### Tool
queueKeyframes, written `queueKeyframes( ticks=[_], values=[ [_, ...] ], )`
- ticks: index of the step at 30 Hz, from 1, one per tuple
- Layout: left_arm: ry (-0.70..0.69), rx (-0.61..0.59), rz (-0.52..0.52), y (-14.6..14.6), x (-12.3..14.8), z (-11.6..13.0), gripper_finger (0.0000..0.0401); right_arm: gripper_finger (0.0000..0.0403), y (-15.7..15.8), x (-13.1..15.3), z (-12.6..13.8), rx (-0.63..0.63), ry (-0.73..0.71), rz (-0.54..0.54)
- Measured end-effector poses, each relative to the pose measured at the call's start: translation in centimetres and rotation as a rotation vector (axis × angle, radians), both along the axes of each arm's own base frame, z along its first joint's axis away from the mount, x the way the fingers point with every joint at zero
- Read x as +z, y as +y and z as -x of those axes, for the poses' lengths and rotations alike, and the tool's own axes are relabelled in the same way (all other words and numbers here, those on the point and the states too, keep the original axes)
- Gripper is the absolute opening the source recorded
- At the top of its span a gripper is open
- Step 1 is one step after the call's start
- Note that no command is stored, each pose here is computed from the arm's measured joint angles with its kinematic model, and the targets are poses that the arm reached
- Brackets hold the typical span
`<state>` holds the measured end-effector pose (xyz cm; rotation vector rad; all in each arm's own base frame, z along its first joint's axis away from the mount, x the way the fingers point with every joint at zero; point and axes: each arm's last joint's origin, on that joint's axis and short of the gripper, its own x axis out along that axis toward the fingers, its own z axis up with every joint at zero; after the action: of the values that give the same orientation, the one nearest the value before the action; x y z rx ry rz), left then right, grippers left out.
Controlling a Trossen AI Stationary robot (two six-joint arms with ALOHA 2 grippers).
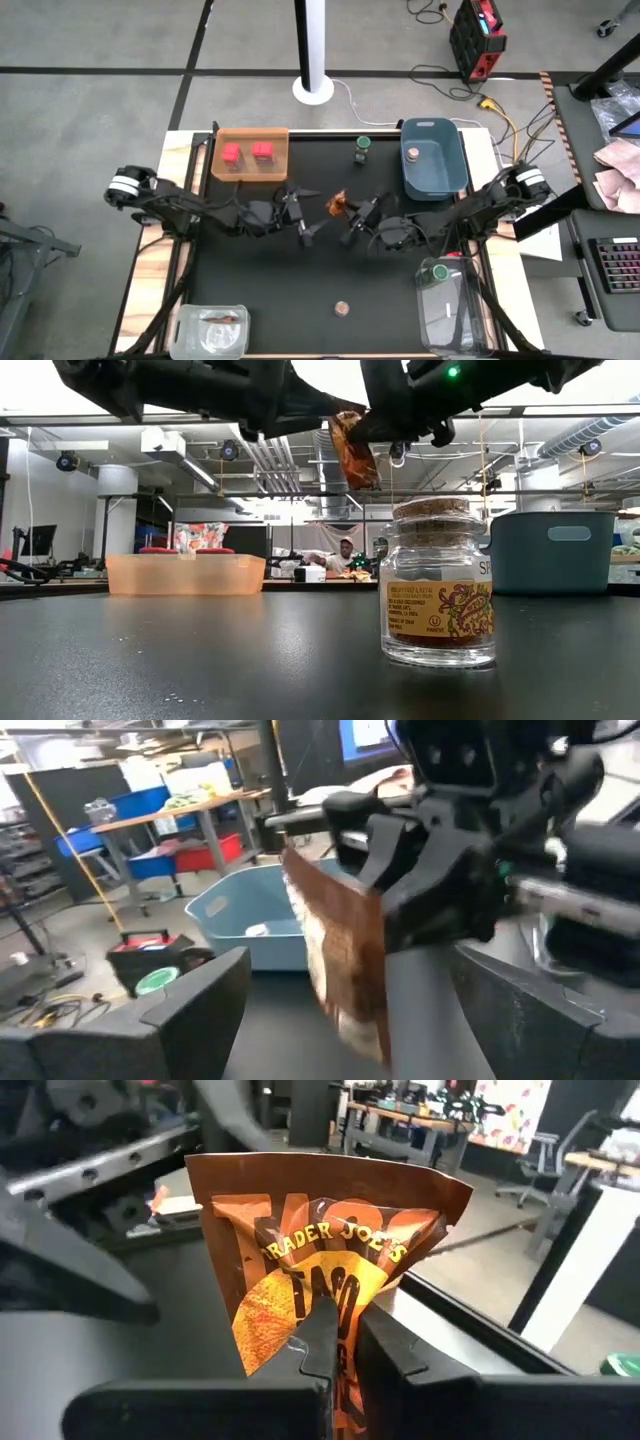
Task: Sort spices by type
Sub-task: Put the orange seasoning bag into the white bin
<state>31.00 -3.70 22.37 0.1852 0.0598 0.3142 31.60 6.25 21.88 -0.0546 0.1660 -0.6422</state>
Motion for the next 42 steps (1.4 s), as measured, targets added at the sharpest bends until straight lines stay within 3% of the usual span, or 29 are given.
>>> queueKeyframes(
  ticks=[5, 9, 12, 16, 18, 25, 32, 37, 40, 42],
  values=[
    [-0.004, -0.003, -0.001, 0.3, 0.0, -0.9, 0.0323, 0.0017, 0.4, 0.0, -0.6, 0.055, -0.039, 0.035],
    [-0.030, -0.011, -0.006, 0.3, 0.1, -0.9, 0.0283, 0.0017, 0.8, -0.4, -0.8, 0.078, -0.029, 0.061],
    [-0.022, -0.013, -0.010, 0.2, 0.0, -0.9, 0.0206, 0.0017, 1.0, -0.6, -0.9, 0.082, -0.027, 0.062],
    [-0.011, -0.045, -0.032, 0.2, -0.1, -0.8, 0.0049, 0.0017, 1.0, -0.8, -0.9, 0.084, -0.023, 0.062],
    [-0.010, -0.061, -0.033, 0.1, -0.1, -0.8, 0.0017, 0.0018, 1.2, -0.8, -0.9, 0.083, -0.021, 0.064],
    [0.038, -0.088, -0.039, -0.4, 0.0, -0.4, 0.0003, 0.0050, 2.0, -0.6, -0.4, 0.121, 0.015, 0.069],
    [0.089, -0.126, -0.041, -0.6, 0.6, 0.4, 0.0001, 0.0139, 2.1, 1.1, 1.3, 0.167, 0.029, -0.037],
    [0.101, -0.308, 0.016, -1.1, 1.4, 1.1, 0.0001, 0.0209, 2.1, 2.1, 2.7, 0.379, 0.103, -0.155],
    [0.075, -0.427, 0.032, -1.5, 1.8, 1.2, 0.0001, 0.0243, 2.3, 2.2, 2.8, 0.522, 0.132, -0.165],
    [0.060, -0.439, 0.041, -1.6, 2.0, 1.2, 0.0000, 0.0262, 2.3, 2.4, 2.7, 0.568, 0.122, -0.170]
  ],
)
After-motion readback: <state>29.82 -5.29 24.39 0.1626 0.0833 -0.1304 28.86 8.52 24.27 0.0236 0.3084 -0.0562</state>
